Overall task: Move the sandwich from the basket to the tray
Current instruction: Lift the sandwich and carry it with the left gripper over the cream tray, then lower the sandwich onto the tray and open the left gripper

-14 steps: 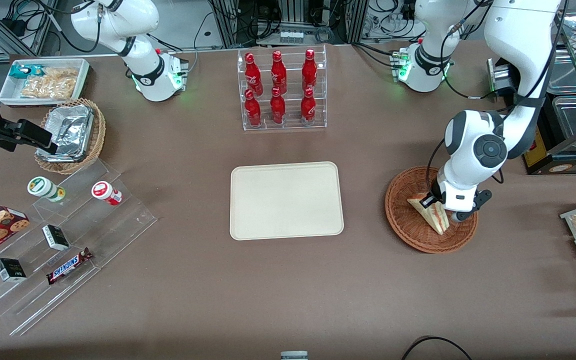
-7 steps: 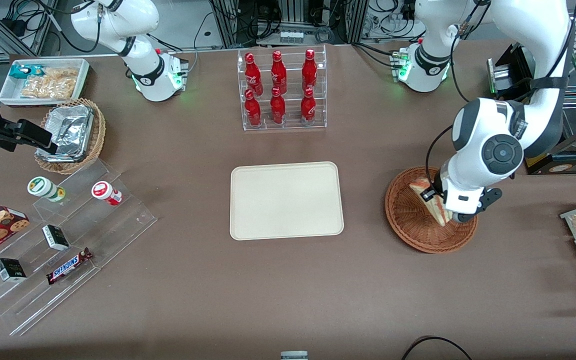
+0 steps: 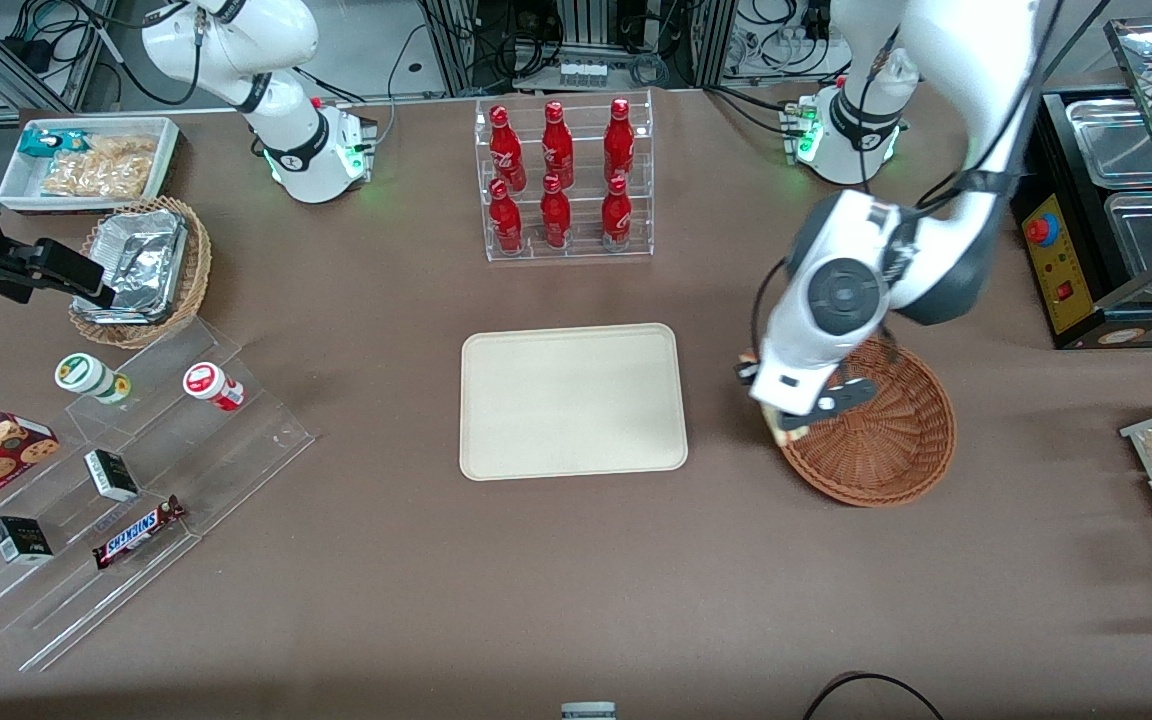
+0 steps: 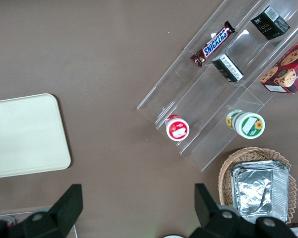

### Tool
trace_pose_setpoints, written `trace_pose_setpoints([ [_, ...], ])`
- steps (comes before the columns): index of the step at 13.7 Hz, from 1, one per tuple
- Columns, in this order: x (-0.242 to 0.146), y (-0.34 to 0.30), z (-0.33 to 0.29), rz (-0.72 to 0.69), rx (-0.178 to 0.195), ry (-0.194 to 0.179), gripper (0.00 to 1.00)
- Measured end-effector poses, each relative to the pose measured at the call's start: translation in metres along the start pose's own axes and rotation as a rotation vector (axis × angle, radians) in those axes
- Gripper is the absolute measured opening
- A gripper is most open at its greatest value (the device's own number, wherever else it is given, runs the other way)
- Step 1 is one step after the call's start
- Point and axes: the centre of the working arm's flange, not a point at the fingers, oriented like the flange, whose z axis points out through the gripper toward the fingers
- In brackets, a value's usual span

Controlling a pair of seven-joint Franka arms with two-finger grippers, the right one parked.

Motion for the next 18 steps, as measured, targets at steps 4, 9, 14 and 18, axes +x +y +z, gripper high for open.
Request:
trace_pose_setpoints([
  [4,-0.035,0.082,0.019,0.116,0.000,0.004,0.15],
  [9,-0.072,0.162,0.043,0.154,-0.022,0.002,0.15],
  [14,-0.102,0.211,0.064,0.166,-0.052,0.015,0.15],
  [18,-0.098,0.220,0.069,0.165,-0.100,0.041,0.15],
])
